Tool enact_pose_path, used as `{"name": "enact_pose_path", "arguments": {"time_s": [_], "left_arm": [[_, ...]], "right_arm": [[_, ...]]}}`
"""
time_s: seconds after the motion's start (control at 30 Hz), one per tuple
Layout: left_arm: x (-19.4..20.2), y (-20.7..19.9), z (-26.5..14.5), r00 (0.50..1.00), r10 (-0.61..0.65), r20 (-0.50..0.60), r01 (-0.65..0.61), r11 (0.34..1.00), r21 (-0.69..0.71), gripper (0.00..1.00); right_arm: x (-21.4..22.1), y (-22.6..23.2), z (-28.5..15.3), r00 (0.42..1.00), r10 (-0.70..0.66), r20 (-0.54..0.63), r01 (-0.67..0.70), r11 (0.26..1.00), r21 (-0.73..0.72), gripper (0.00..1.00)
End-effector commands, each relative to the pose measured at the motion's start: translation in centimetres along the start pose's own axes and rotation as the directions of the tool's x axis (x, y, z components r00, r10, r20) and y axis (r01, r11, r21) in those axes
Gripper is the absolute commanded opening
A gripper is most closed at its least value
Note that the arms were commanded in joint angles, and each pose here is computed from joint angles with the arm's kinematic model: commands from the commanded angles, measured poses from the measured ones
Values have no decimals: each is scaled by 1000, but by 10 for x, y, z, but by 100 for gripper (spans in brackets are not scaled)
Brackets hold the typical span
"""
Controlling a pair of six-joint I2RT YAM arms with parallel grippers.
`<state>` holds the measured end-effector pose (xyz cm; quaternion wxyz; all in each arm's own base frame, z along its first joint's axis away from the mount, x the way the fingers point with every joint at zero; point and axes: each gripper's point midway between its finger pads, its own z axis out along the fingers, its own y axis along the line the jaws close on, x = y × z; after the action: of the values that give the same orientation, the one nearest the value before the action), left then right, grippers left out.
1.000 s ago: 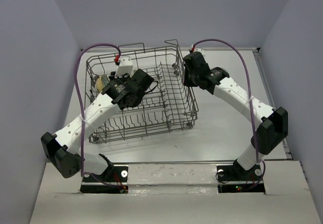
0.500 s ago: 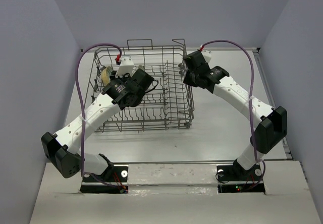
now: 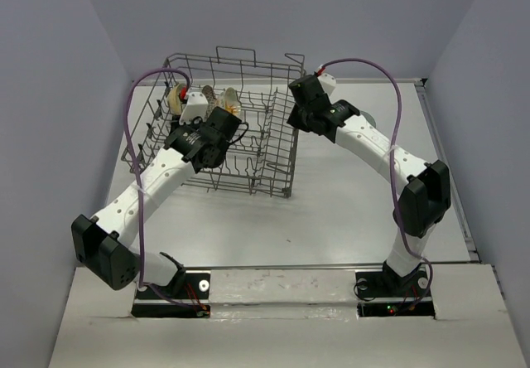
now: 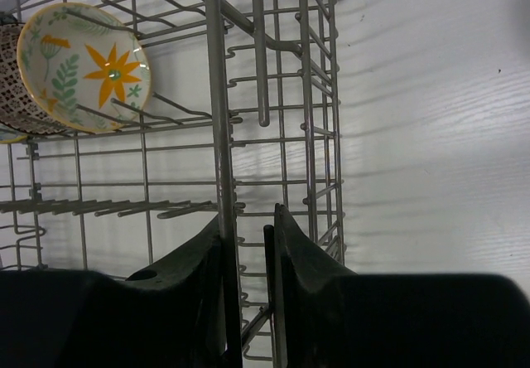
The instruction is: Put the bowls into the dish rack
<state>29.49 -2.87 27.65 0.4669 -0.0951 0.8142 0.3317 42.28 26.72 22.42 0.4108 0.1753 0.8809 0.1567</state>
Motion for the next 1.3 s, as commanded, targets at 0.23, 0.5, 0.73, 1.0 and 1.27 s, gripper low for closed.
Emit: {"name": "enact_pose_path", "arguments": {"time_s": [0.23, 0.5, 0.73, 1.0, 1.27], "left_arm": [[-25, 27, 25, 998, -46, 42, 52, 990, -134, 0], [-45, 37, 35, 998, -12, 61, 25, 975, -221, 0], [-61, 51, 45, 997, 3, 81, 21, 957, -290, 0], [-63, 59, 58, 994, 92, 57, -66, 933, -355, 0], [-71, 54, 78, 984, 171, 54, -144, 932, -334, 0]], "right_arm": [[-18, 26, -6, 999, 13, 35, -8, 993, -115, 31], [-20, 14, -26, 995, -90, 48, 95, 989, -116, 59], [-30, 11, -42, 986, -157, 63, 163, 980, -110, 67], [-48, 22, -73, 984, -145, 101, 162, 970, -182, 68], [-70, 31, -115, 979, -115, 167, 158, 951, -266, 68]]}}
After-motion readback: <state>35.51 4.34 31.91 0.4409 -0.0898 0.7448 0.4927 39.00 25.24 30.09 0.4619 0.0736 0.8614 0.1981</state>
